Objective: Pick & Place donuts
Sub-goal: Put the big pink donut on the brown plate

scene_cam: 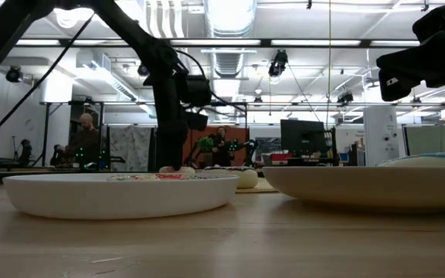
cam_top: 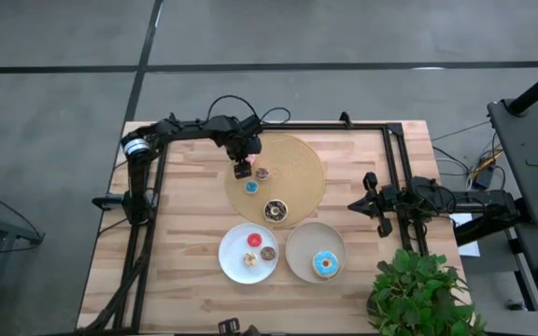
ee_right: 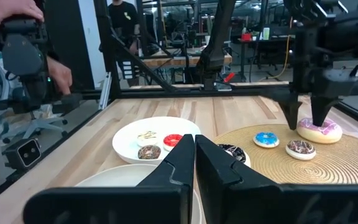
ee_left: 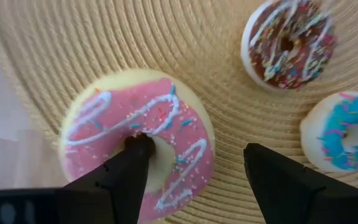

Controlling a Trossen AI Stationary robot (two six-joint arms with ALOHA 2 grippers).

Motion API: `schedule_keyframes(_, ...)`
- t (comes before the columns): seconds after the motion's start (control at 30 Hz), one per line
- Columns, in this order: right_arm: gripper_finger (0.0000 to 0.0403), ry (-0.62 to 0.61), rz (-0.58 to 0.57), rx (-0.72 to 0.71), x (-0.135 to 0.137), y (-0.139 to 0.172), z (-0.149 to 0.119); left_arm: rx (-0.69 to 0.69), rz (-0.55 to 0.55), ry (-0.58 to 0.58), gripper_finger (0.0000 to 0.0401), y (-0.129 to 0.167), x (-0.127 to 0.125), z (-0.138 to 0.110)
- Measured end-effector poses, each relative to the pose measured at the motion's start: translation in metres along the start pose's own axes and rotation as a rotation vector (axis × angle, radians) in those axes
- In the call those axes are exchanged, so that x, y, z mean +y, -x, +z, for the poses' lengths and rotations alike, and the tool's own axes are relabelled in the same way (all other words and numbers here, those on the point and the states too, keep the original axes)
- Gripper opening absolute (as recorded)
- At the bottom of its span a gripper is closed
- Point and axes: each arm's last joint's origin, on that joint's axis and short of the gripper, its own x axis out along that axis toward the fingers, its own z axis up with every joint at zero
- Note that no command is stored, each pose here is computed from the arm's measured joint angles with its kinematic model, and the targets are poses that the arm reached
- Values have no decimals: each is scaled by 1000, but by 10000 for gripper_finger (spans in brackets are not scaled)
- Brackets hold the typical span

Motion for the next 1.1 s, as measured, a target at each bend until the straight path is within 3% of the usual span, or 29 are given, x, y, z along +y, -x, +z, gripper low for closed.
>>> schedule_keyframes(0.47,8,0,0,0,0,0,0,48,-14,18,229,-18,1,-1)
schedule_keyframes(0.9,8,0,0,0,0,0,0,53,-5,36,158,-18,1,-2)
schedule_keyframes(1.1,8,0,0,0,0,0,0,53,-5,39,150,-18,1,-2)
